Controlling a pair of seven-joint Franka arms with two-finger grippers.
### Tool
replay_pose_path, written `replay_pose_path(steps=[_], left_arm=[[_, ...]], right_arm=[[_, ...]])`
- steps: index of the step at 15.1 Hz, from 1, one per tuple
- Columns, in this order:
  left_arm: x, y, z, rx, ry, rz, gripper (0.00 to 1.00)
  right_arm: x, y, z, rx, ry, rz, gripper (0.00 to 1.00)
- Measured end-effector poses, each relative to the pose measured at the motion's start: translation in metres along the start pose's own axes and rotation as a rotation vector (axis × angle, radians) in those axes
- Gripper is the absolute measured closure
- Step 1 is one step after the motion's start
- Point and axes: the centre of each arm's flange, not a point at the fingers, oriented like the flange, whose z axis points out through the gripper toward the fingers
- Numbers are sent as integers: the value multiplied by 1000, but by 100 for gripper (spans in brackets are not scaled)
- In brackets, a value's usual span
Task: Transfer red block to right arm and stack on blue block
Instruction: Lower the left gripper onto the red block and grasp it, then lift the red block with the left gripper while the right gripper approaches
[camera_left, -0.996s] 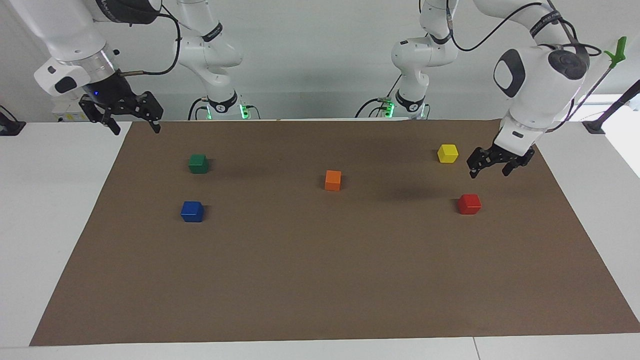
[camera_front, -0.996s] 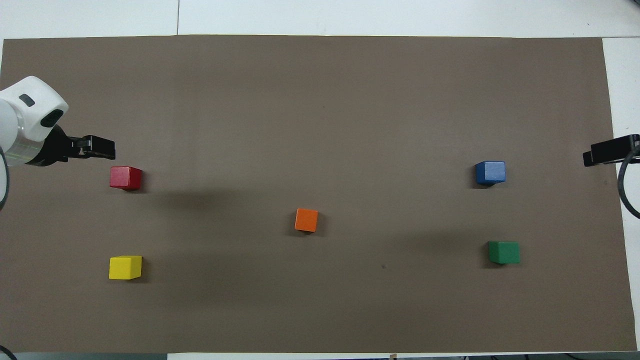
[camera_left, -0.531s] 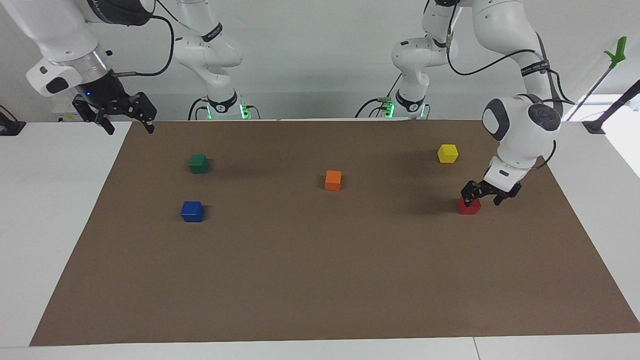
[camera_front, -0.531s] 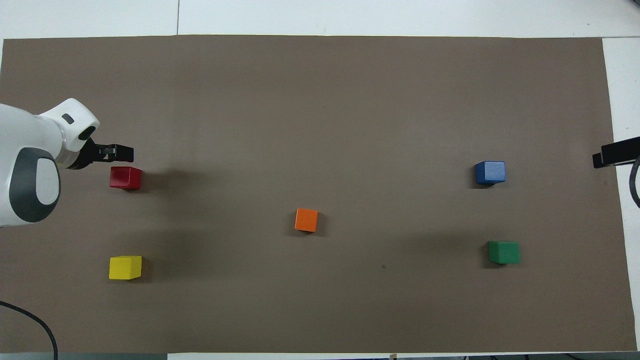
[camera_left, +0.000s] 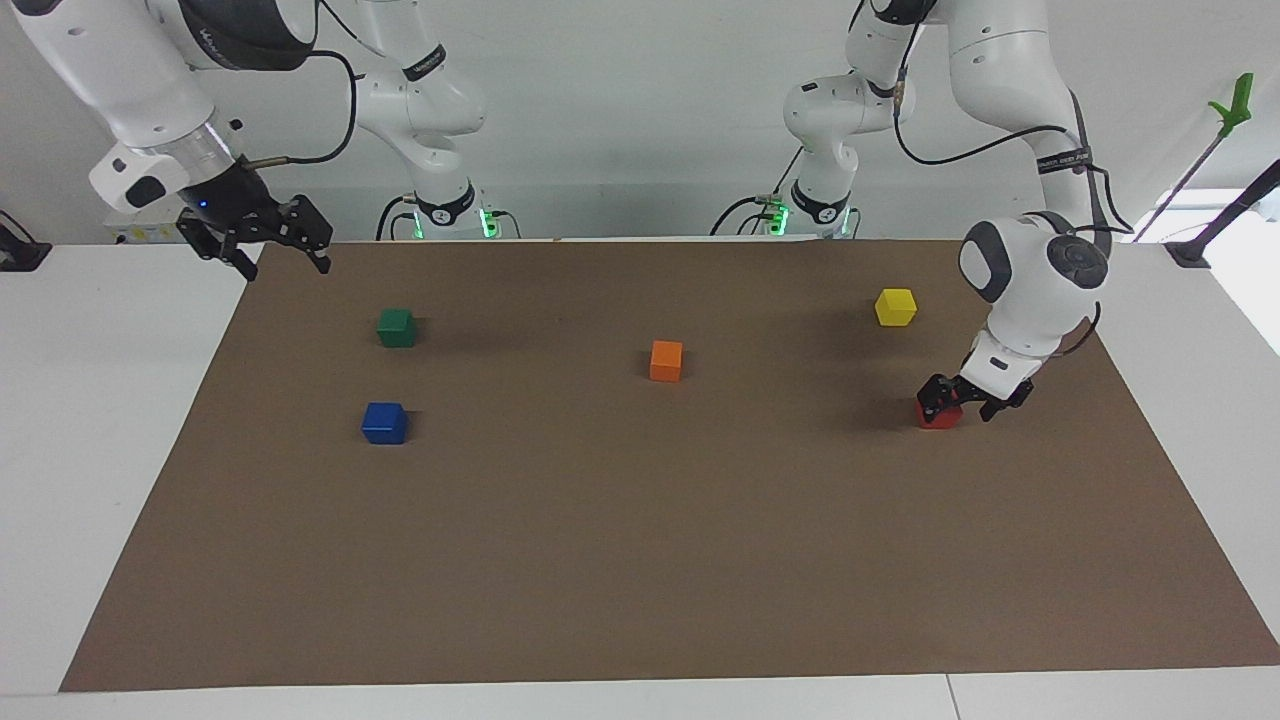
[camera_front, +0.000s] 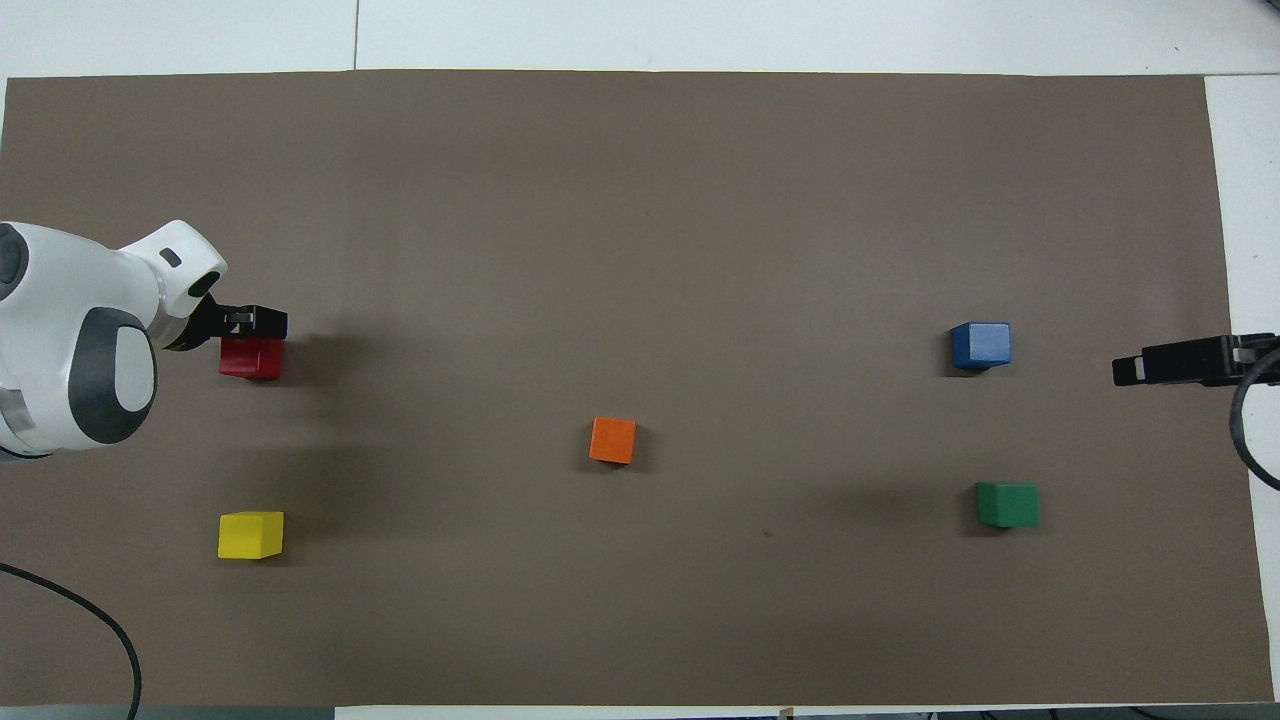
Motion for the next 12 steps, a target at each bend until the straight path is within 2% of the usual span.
replay_pose_path(steps=[1, 2, 4, 5, 7, 8, 12], left_arm=[[-2, 0, 2, -1, -5, 0, 0], [-4, 0, 6, -1, -13, -1, 7], [-11, 0, 14, -4, -37, -2, 29], [-12, 0, 14, -6, -52, -3, 45], [-12, 3, 1, -9, -103, -62, 46], [-8, 9, -20, -8, -134, -115, 46], [5, 103, -158, 20, -235, -257, 46]], right_arm=[[-2, 3, 4, 66, 11, -16, 0], [-3, 5, 9, 125, 22, -22, 0], [-1, 3, 25, 238, 51, -11, 0], [-2, 3, 36, 296, 58, -13, 0], [-4, 11, 58, 413, 79, -22, 0], [-5, 19, 69, 477, 97, -33, 0], [-11, 36, 111, 747, 119, -44, 0]])
